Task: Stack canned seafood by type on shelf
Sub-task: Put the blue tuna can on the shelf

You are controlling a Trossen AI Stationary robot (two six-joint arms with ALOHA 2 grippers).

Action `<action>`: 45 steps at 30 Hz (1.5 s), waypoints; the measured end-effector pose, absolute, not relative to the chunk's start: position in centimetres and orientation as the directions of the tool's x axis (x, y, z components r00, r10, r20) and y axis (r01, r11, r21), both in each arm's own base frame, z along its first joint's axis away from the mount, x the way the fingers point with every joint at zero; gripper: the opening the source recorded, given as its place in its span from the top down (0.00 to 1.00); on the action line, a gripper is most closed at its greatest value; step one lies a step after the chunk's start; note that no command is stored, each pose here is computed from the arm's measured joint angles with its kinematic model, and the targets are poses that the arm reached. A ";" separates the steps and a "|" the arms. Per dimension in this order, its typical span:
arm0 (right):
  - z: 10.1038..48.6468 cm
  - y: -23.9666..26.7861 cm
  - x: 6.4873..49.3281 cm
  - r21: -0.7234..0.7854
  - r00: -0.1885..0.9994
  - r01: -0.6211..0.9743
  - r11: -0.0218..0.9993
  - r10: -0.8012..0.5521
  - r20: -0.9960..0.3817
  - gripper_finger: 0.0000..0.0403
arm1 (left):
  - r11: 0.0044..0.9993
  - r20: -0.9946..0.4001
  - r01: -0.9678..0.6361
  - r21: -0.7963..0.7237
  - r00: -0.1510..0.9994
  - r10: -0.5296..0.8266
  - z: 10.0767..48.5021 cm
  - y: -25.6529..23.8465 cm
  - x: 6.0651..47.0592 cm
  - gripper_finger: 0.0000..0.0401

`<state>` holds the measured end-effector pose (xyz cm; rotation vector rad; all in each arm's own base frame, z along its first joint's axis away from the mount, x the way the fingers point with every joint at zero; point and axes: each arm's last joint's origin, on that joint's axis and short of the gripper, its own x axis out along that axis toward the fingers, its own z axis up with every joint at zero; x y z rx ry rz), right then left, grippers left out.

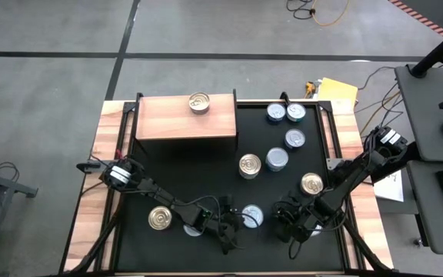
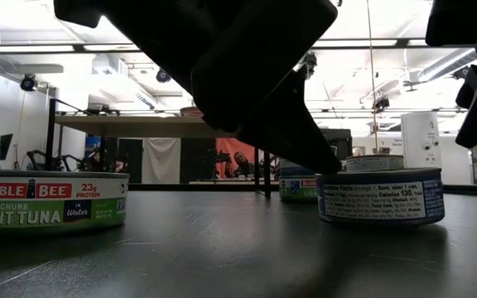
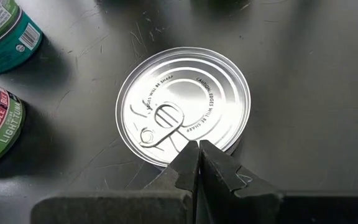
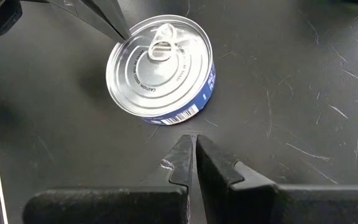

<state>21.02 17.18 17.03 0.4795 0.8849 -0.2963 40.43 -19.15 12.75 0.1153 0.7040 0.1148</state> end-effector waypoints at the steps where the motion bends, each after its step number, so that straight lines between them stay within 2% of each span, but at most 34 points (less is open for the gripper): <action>1: 17.0 17.2 21.0 0.277 0.603 0.438 0.855 -0.051 -0.796 0.97 | 0.987 -0.638 -0.067 0.143 0.756 0.144 12.7 -19.2 40.4 1.00; 24: 17.0 17.1 21.0 0.291 0.610 0.465 0.836 -0.064 -0.790 0.97 | 0.988 -0.643 -0.061 0.143 0.753 0.140 12.6 -19.3 40.3 1.00; 28: 17.0 17.1 21.0 0.292 0.610 0.466 0.835 -0.064 -0.790 0.97 | 0.985 -0.682 -0.045 0.165 0.717 0.147 11.5 -19.3 39.8 1.00; 45: 17.0 17.1 21.0 0.292 0.610 0.465 0.836 -0.064 -0.790 0.97 | 0.986 -0.654 -0.079 0.147 0.740 0.157 11.9 -19.4 39.8 1.00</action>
